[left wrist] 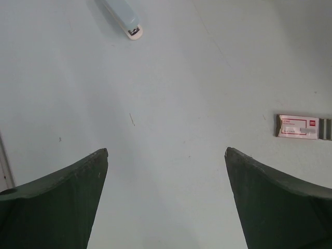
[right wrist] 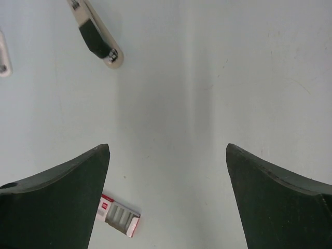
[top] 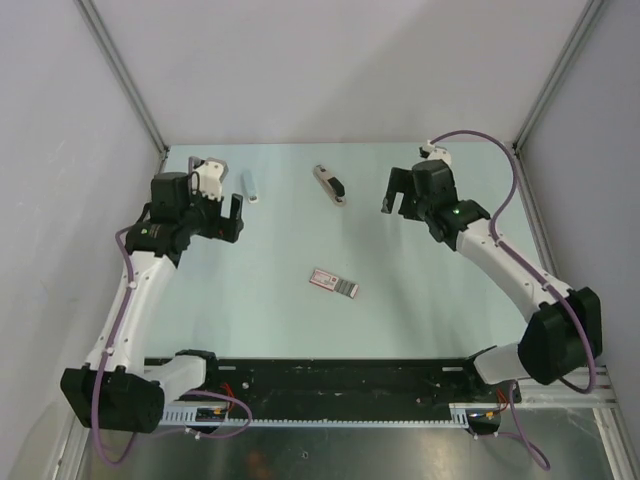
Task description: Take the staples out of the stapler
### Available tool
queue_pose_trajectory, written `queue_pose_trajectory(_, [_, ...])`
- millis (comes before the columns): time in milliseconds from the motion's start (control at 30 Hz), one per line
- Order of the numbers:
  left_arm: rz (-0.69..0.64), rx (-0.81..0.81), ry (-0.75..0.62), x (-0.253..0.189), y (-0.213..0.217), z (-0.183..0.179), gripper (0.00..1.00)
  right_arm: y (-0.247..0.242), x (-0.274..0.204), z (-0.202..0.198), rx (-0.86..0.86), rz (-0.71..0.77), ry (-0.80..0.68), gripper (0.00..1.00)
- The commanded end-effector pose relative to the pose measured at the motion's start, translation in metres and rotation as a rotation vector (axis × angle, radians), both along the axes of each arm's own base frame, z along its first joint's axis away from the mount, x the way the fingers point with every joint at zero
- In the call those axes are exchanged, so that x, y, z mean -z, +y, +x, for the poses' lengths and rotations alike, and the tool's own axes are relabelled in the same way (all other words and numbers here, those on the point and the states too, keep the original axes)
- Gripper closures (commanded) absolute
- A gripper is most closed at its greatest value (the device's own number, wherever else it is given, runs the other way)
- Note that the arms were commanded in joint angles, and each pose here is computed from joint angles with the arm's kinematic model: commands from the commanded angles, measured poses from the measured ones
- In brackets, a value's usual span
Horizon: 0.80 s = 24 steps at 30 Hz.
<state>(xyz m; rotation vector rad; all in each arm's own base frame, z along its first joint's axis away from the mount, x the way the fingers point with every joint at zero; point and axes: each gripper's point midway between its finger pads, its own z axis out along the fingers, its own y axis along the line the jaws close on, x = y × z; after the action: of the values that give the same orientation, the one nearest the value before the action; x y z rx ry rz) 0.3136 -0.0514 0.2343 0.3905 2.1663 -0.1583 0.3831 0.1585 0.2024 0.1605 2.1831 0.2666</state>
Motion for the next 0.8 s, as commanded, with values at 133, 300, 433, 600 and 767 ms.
queue_pose_trajectory(133, [-0.007,-0.094,0.019,-0.001,0.000,0.040,0.01,-0.009,-0.053,-0.008,0.102,0.018,-0.234,0.01])
queue_pose_trajectory(300, [-0.015,-0.175,0.033,-0.003,-0.007,0.082,0.01,-0.005,-0.035,-0.019,0.081,-0.040,-0.260,0.01])
queue_pose_trajectory(433, [-0.043,-0.237,0.044,-0.002,-0.012,0.122,0.01,0.001,-0.007,-0.024,0.038,0.007,-0.152,0.01])
queue_pose_trajectory(600, [-0.070,-0.303,0.092,0.022,-0.018,0.174,0.01,0.015,-0.004,-0.036,-0.002,-0.016,-0.198,0.01])
queue_pose_trajectory(767, [-0.055,-0.421,0.122,0.054,-0.009,0.212,0.01,0.025,-0.003,-0.041,-0.028,-0.053,-0.245,0.08])
